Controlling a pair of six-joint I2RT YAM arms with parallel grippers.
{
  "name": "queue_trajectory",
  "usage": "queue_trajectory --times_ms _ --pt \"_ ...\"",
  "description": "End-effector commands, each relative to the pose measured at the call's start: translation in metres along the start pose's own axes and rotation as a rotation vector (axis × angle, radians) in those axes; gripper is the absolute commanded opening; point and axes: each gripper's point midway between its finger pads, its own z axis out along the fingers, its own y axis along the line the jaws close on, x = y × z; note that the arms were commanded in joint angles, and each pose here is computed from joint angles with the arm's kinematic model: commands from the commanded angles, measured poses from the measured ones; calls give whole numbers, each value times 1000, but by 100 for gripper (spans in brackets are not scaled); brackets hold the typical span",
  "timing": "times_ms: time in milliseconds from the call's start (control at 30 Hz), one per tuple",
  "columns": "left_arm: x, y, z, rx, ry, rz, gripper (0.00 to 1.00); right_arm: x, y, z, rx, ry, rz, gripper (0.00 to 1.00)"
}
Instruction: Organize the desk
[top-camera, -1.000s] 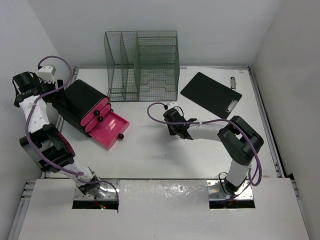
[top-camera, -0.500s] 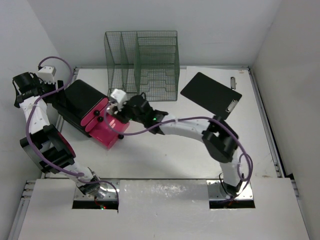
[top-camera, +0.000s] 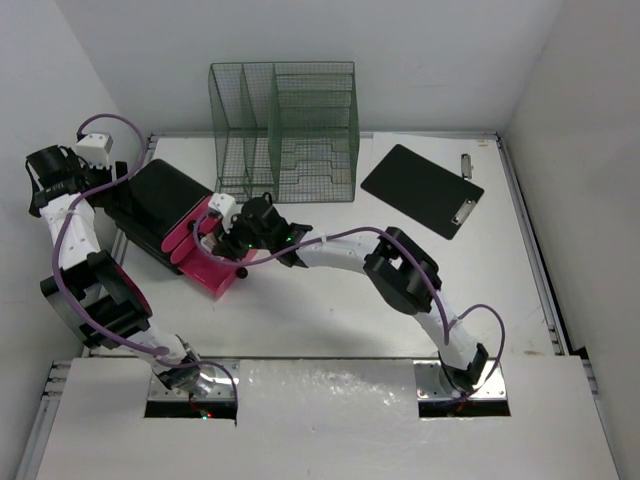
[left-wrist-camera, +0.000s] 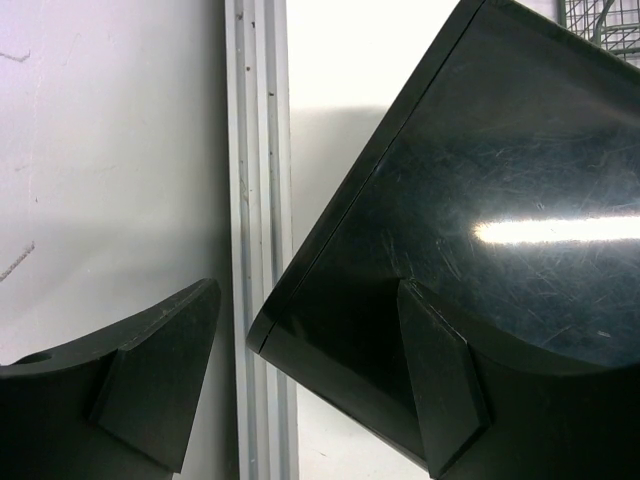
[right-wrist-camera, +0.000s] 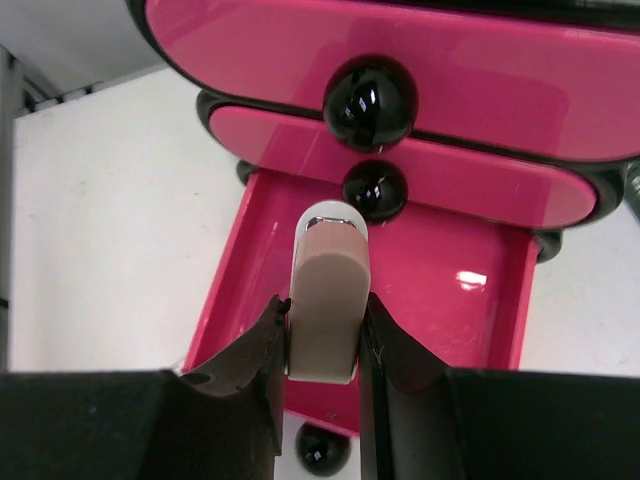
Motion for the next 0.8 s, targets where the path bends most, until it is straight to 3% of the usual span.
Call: queue_trajectory --times_ms 0,200,500,600,767 --pt "19 -6 2 17 63 -13 70 -15 -9 12 28 -18 -77 0" --pt "22 -5 4 13 72 -12 70 27 -42 21 203 131 -200 0" --pt "22 -5 5 16 72 -16 70 39 -52 33 344 253 -441 2" --pt "22 -5 4 13 72 -14 70 47 -51 23 360 260 -438 0" --pt "23 -5 6 17 76 -16 70 23 -36 7 335 152 -412 0"
